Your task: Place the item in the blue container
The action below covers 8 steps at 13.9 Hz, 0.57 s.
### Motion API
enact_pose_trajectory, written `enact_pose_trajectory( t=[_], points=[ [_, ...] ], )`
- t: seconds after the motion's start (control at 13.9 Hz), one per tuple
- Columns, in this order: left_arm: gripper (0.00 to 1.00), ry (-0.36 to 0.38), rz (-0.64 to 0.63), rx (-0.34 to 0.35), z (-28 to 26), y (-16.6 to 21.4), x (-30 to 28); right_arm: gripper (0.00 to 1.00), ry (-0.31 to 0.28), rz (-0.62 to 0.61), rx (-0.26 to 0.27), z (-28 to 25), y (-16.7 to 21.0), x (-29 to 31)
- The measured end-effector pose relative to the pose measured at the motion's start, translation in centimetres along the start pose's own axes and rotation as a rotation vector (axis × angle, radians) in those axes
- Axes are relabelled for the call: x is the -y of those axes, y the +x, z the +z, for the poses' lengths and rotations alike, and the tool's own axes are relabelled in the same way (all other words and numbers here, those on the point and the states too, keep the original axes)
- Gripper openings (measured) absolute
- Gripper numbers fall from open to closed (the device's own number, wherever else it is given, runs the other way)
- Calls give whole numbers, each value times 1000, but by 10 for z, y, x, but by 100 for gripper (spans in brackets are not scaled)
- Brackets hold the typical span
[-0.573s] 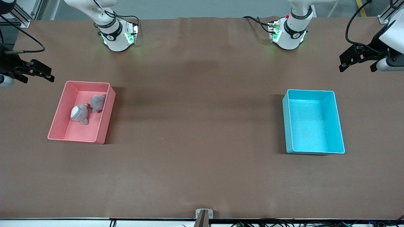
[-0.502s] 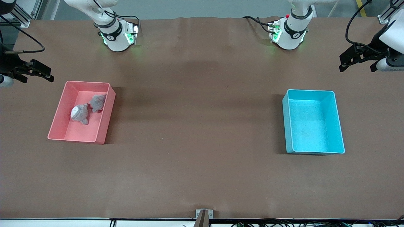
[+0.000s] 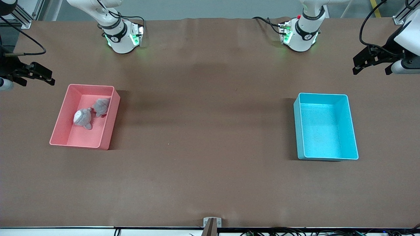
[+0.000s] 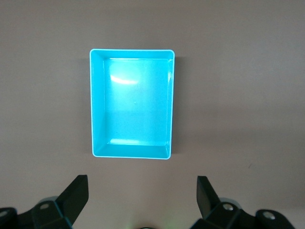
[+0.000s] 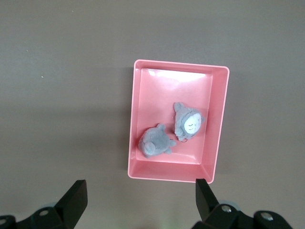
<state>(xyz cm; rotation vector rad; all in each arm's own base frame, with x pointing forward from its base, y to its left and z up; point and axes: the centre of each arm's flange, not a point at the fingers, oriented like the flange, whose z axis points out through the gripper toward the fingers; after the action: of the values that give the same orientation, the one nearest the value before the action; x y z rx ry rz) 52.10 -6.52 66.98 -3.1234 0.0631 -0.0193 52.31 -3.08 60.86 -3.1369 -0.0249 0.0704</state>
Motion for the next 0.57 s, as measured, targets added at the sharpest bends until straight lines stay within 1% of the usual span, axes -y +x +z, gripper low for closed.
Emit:
enact_pose_trajectory(
  t=[0.29, 0.57],
  points=[
    [100, 0, 2, 3, 1, 0, 0, 100, 0, 0, 0, 0, 0, 0],
    [100, 1, 5, 23, 4, -1, -1, 100, 0, 0, 0, 0, 0, 0]
  ],
)
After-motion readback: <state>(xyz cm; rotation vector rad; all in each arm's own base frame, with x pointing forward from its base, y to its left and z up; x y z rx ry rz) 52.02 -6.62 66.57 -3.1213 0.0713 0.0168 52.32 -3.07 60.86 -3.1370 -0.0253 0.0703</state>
